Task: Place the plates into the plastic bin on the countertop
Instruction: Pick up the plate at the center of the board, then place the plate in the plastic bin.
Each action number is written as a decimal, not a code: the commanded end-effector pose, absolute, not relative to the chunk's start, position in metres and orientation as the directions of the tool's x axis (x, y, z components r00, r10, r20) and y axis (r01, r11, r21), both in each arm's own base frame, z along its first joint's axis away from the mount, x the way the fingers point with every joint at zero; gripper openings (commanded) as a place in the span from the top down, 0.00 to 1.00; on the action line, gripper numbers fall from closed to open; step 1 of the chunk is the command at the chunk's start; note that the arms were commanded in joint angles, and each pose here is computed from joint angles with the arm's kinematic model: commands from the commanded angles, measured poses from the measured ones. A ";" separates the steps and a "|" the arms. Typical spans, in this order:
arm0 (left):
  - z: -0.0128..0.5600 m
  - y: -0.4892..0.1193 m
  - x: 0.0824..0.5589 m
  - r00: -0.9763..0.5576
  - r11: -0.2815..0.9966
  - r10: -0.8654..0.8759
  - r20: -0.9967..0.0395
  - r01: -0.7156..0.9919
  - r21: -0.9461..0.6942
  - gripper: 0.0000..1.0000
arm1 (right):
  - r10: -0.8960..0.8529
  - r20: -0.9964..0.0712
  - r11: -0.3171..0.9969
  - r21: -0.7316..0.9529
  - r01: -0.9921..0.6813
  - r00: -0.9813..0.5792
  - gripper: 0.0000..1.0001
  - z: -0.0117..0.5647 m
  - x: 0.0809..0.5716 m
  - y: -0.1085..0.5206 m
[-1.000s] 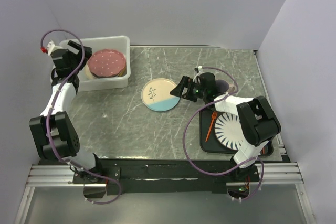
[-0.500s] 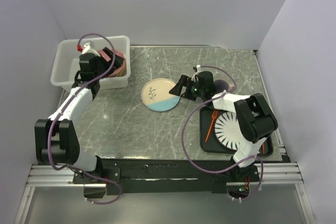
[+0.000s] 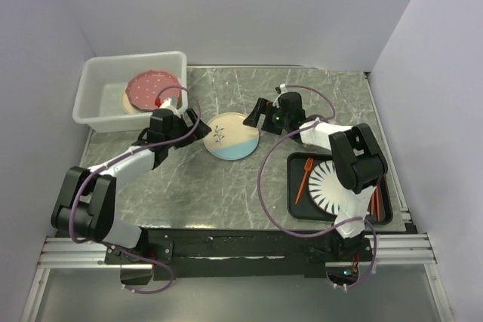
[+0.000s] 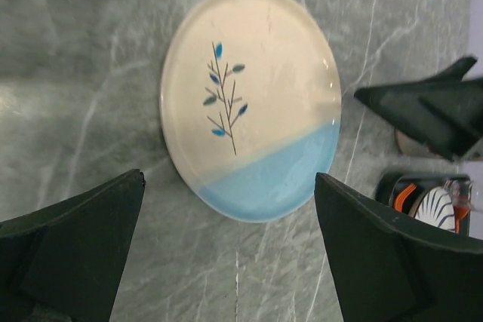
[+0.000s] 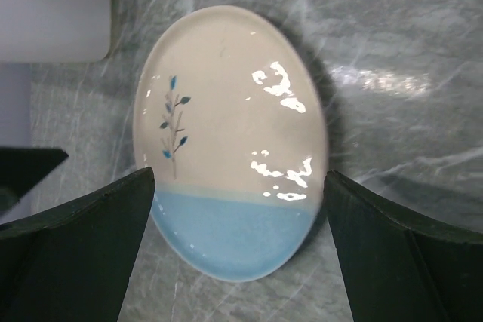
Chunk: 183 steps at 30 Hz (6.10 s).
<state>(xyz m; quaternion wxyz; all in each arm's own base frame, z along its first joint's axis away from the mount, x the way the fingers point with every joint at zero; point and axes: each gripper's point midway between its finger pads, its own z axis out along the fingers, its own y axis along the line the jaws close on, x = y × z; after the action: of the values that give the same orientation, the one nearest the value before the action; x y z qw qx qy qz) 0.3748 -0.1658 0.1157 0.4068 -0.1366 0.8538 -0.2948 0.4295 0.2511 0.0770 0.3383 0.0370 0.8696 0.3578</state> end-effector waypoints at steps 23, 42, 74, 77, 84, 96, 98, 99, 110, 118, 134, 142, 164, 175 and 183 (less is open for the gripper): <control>0.010 -0.229 0.359 -0.727 0.689 -0.522 -0.447 -0.051 -0.723 0.10 | 0.254 -0.440 0.663 0.728 -0.176 -0.861 0.28 0.038 0.448 0.261; 0.028 -0.249 0.343 -0.677 0.507 -0.606 -0.418 0.077 -0.859 0.14 | 0.192 -0.417 0.610 0.760 -0.225 -0.888 0.60 0.033 0.410 0.273; 0.036 -0.254 0.347 -0.680 0.526 -0.598 -0.424 0.065 -0.848 0.99 | 0.181 -0.501 0.605 0.735 -0.305 -0.847 0.46 0.071 0.405 0.279; 0.042 -0.251 0.349 -0.669 0.541 -0.601 -0.438 0.063 -0.838 0.99 | 0.188 -0.512 0.602 0.734 -0.313 -0.838 0.40 0.078 0.404 0.279; 0.045 -0.246 0.352 -0.651 0.564 -0.606 -0.457 0.053 -0.824 0.99 | 0.199 -0.515 0.604 0.735 -0.310 -0.834 0.22 0.082 0.403 0.277; 0.060 -0.237 0.358 -0.617 0.606 -0.607 -0.501 0.048 -0.794 0.99 | 0.192 -0.547 0.585 0.730 -0.353 -0.815 0.08 0.094 0.398 0.277; 0.064 -0.235 0.359 -0.609 0.616 -0.607 -0.510 0.045 -0.786 0.99 | 0.193 -0.554 0.585 0.728 -0.358 -0.810 0.08 0.097 0.397 0.277; 0.067 -0.235 0.361 -0.606 0.621 -0.604 -0.518 0.049 -0.782 0.99 | 0.196 -0.555 0.584 0.728 -0.358 -0.809 0.08 0.098 0.397 0.276; 0.106 -0.212 0.384 -0.536 0.646 -0.620 -0.573 0.065 -0.761 0.99 | 0.212 -0.591 0.572 0.721 -0.391 -0.779 0.07 0.118 0.390 0.273; 0.156 -0.187 0.406 -0.449 0.651 -0.644 -0.620 0.103 -0.752 0.99 | 0.206 -0.586 0.561 0.727 -0.397 -0.784 0.07 0.118 0.387 0.277; 0.293 -0.110 0.440 -0.206 0.676 -0.678 -0.705 0.203 -0.709 0.99 | 0.180 -0.565 0.558 0.733 -0.389 -0.805 0.07 0.103 0.380 0.288; 0.315 -0.076 0.453 -0.168 0.663 -0.702 -0.692 0.199 -0.721 0.99 | 0.176 -0.564 0.561 0.731 -0.388 -0.807 0.06 0.103 0.380 0.289; 0.292 -0.012 0.480 -0.132 0.632 -0.757 -0.640 0.099 -0.768 0.99 | 0.157 -0.555 0.571 0.726 -0.383 -0.817 0.06 0.095 0.378 0.294; 0.224 0.012 0.505 -0.207 0.559 -0.816 -0.540 -0.044 -0.828 0.99 | 0.149 -0.551 0.575 0.724 -0.382 -0.821 0.06 0.093 0.378 0.295; 0.189 0.031 0.509 -0.230 0.544 -0.831 -0.506 -0.151 -0.825 0.67 | 0.149 -0.549 0.581 0.722 -0.377 -0.822 0.06 0.091 0.379 0.295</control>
<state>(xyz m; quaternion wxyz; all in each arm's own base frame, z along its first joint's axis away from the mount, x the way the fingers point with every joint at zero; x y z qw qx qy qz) 0.4967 0.0221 0.1614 0.4762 -0.3720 0.7231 -0.3348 0.3704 0.2892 0.0829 0.2741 -0.0552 0.8472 0.4518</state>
